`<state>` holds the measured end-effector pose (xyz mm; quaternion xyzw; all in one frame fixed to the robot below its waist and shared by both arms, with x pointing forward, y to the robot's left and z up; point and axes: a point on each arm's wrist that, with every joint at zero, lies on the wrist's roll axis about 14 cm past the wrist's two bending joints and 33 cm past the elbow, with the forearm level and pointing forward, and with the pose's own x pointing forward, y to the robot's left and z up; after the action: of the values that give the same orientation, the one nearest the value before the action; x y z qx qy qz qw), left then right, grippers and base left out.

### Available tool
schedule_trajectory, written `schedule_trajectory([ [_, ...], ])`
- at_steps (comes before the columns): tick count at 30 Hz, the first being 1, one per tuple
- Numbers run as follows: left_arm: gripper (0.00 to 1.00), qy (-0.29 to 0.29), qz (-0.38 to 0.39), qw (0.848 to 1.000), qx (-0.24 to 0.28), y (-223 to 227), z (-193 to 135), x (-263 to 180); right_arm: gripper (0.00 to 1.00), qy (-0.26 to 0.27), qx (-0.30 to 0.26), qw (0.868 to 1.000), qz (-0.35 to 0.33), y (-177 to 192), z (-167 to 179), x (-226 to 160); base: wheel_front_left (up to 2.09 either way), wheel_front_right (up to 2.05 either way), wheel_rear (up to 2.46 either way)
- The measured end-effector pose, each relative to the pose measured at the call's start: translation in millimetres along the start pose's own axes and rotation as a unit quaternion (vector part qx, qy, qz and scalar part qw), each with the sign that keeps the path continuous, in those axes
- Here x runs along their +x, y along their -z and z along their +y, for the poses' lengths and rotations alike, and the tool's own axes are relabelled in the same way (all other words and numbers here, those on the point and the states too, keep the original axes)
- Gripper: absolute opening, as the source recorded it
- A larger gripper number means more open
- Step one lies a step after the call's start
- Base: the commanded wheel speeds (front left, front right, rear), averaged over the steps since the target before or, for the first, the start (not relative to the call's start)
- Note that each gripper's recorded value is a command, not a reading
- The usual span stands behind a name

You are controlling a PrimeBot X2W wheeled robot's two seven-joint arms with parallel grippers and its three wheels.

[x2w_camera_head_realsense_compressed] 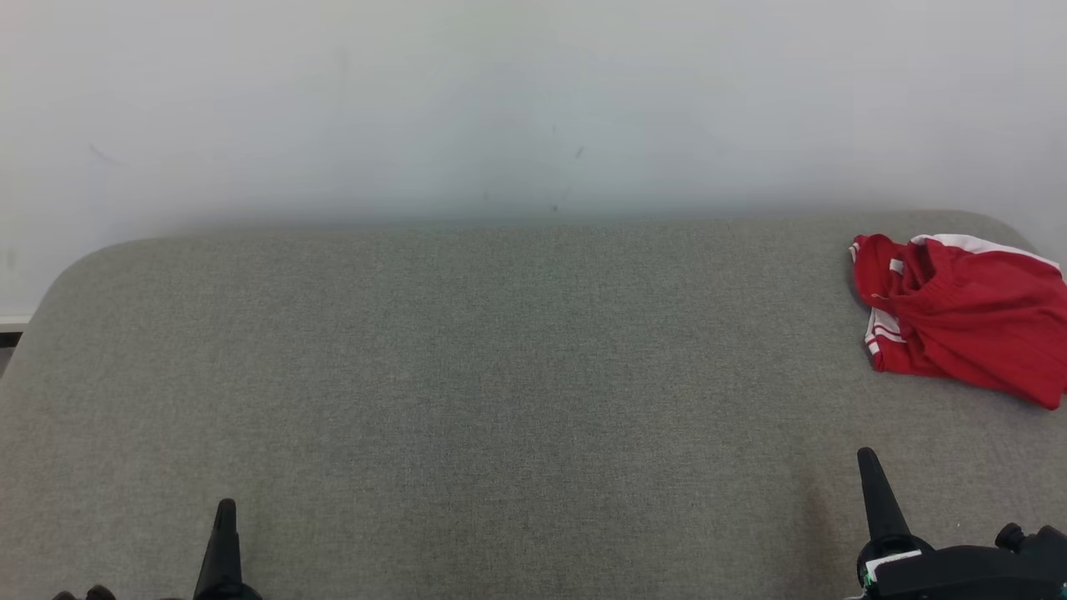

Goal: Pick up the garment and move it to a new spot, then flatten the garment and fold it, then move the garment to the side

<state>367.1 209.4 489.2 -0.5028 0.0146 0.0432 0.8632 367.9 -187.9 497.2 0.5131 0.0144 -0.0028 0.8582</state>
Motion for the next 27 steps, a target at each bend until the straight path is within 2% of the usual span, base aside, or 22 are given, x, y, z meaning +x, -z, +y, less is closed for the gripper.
schedule_trajectory([
  [27,0.0,0.013,0.011,0.992,-0.125,1.6,-8.4,9.5,0.0,0.001,0.119,0.993,-0.004,-7.2,-0.5,9.5,0.0,0.0,0.0],
])
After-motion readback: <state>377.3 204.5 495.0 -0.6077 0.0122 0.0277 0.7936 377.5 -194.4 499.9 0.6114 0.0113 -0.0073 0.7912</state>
